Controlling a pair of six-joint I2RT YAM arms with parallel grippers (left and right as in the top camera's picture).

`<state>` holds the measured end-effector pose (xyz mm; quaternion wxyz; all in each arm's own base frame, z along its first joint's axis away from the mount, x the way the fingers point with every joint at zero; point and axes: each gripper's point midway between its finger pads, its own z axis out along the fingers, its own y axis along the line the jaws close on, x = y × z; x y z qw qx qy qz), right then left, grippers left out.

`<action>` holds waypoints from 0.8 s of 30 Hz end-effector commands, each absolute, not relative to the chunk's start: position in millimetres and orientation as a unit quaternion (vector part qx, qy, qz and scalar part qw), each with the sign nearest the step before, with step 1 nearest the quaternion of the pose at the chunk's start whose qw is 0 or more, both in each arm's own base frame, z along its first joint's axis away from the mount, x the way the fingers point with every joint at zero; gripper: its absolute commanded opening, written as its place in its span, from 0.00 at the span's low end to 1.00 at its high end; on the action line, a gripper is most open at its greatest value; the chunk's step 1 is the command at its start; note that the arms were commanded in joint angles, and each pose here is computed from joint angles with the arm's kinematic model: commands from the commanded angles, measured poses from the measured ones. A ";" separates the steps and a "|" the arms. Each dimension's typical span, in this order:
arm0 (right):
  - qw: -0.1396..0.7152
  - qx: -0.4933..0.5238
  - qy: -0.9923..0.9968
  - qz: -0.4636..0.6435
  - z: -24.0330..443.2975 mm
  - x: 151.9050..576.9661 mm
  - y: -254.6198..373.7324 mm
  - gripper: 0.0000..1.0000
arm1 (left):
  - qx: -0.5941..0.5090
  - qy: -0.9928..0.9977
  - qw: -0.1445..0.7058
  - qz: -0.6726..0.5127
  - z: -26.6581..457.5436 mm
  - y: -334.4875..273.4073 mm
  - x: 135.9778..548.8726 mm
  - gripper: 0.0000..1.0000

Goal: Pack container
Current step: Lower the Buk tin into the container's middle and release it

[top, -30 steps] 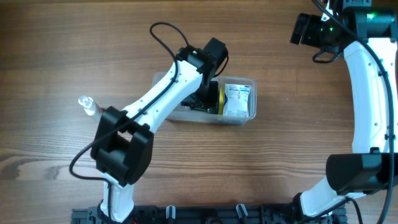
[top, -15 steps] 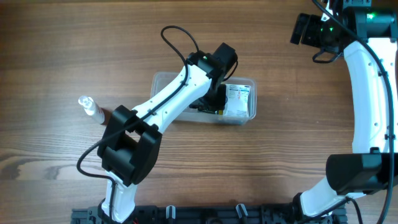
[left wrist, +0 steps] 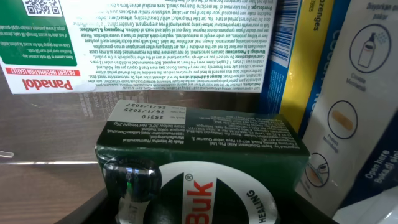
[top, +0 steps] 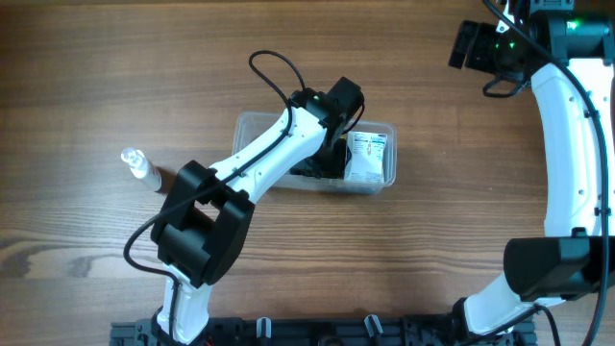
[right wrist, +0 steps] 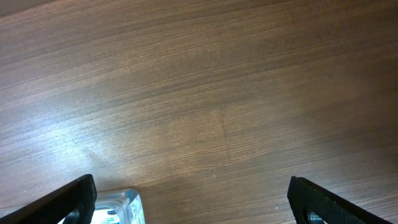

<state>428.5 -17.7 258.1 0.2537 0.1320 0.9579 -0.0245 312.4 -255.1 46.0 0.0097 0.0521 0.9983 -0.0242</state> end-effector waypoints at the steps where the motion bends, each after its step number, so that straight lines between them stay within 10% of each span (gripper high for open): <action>1: 0.260 0.140 0.955 -0.030 261.9 429.4 -20.3 1.00 | 0.047 0.999 0.001 -0.021 39.1 -254.4 308.2 0.62; 24: 0.260 0.140 0.955 -0.030 261.9 429.4 -20.3 1.00 | 0.047 0.999 0.016 -0.010 39.6 -251.1 314.6 0.71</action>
